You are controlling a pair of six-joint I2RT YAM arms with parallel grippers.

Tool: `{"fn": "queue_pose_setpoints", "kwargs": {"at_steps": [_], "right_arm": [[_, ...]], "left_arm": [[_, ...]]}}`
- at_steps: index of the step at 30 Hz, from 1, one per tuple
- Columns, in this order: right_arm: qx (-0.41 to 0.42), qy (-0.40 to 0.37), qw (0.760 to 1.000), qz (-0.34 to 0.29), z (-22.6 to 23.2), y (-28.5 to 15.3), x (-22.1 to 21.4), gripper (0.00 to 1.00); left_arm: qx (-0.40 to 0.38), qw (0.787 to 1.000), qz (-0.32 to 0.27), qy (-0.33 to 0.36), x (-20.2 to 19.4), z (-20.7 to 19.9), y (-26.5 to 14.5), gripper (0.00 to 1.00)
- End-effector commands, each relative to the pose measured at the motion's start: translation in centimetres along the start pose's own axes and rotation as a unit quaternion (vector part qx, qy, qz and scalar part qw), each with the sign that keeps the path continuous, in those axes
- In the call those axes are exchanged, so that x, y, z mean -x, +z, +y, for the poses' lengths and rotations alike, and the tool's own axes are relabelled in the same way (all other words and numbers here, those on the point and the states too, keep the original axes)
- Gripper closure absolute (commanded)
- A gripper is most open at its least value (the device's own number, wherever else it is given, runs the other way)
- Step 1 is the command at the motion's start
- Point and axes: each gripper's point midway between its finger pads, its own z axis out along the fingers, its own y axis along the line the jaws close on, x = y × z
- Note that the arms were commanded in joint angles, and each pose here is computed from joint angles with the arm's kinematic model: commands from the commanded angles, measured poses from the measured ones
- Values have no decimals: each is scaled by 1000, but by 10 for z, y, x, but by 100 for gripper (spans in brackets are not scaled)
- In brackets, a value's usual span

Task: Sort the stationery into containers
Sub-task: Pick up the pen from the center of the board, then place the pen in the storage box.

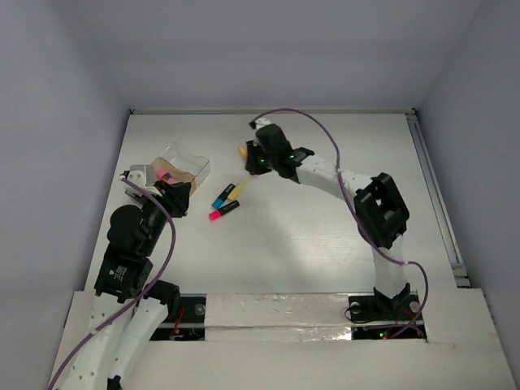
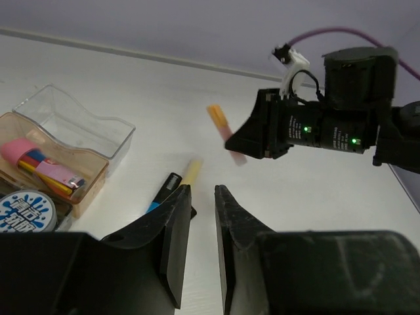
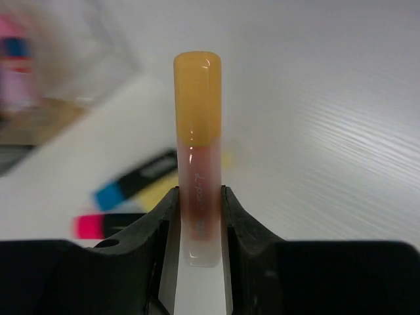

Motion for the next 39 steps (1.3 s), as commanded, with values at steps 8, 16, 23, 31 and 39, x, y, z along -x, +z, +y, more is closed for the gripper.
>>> {"fn": "queue_pose_setpoints", "kwargs": {"at_steps": [8,16,23,31,39], "right_arm": [[259,-7,961,-95,192,14,66,98],[296,-42,944,-139,228,41,89,96],[307,-38,937,-161,235,51,96,94],[291,-15,946,-145,233,89,69,85],[267,-19,945,-185,232,96,80,80]], "left_arm": [[21,999,-42,-3,24,3,-5,81],[13,999,-37,-3,22,1,-2,81],[7,999,-32,-2,20,-2,0,81],[6,999,-36,-3,22,-3,0,80],[0,999,-36,-2,23,-5,1,80]]}}
